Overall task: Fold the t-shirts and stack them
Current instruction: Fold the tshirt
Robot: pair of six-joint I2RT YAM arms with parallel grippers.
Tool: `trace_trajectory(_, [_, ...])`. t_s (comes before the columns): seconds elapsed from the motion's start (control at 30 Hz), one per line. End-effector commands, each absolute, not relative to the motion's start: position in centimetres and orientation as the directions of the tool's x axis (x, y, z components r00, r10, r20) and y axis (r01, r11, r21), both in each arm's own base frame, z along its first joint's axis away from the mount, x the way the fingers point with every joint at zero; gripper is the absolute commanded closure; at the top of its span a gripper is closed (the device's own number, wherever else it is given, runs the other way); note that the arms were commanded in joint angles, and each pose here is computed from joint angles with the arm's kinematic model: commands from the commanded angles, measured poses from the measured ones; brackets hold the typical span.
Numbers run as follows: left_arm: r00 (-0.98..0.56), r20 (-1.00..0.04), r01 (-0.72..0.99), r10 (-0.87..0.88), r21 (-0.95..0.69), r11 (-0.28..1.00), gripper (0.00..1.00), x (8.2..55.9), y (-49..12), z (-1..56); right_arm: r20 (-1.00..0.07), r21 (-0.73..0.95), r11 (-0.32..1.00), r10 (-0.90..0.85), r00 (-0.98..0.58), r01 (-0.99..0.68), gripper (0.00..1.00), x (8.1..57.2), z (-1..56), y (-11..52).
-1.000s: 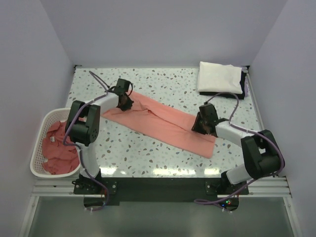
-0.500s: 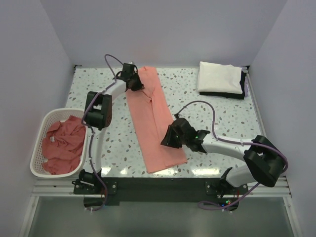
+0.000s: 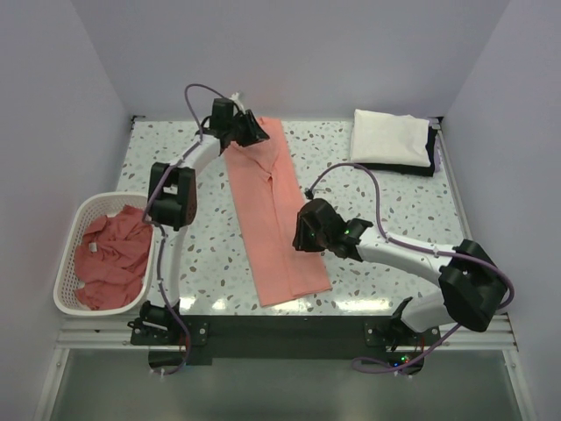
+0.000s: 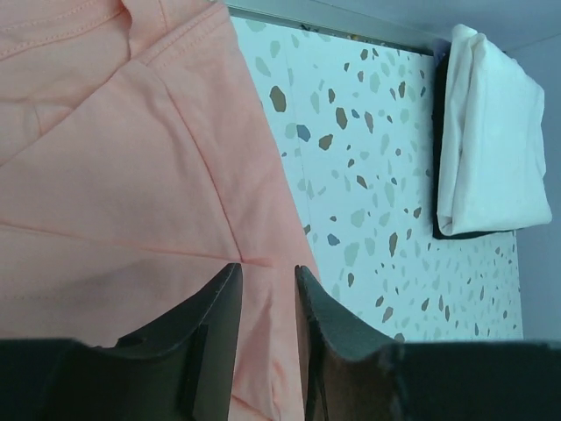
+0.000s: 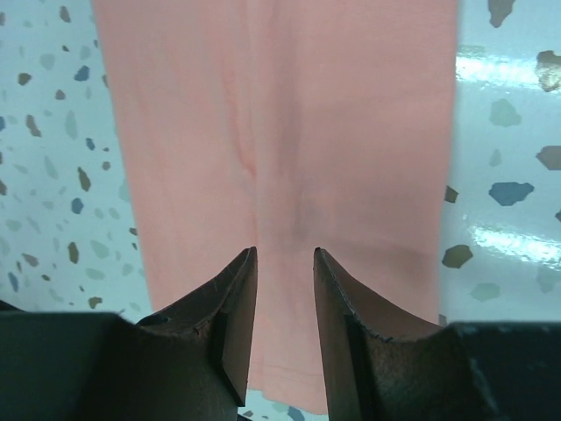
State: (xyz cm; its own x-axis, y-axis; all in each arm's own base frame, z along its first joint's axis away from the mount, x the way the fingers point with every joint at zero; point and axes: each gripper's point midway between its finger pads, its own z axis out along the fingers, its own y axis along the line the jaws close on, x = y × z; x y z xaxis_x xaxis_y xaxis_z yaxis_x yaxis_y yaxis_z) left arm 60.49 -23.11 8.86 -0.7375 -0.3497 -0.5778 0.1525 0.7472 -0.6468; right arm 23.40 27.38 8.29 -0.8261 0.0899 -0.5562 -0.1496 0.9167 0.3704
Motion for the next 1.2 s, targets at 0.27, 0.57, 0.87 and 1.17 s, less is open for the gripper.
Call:
trace_trajectory(0.27, [-0.678, -0.521, 0.075, -0.519, -0.751, 0.656, 0.79, 50.8, -21.6, 16.2, -0.543, 0.369, 0.904, 0.023, -0.84, -0.214, 0.64, 21.1, 8.3, 26.0])
trace_trajectory(0.57, [-0.723, -0.486, -0.069, -0.491, -0.656, 0.751, 0.79, 37.3, -21.0, 13.2, -0.482, 0.378, 0.9, -0.008, -0.876, -0.216, 0.64, 18.2, 6.8, 24.2])
trace_trajectory(0.87, [-0.79, -0.497, -0.069, -0.359, -0.509, 0.858, 0.76, 27.0, -19.1, 11.5, -0.476, 0.356, 0.907, -0.032, -0.879, -0.226, 0.64, 17.3, 7.0, 23.0])
trace_trajectory(1.17, [-0.857, -0.462, 0.022, -0.228, -0.474, 0.88, 0.63, 21.1, -19.4, 8.5, -0.456, 0.304, 0.926, -0.063, -0.888, -0.222, 0.61, 17.4, 6.0, 21.8])
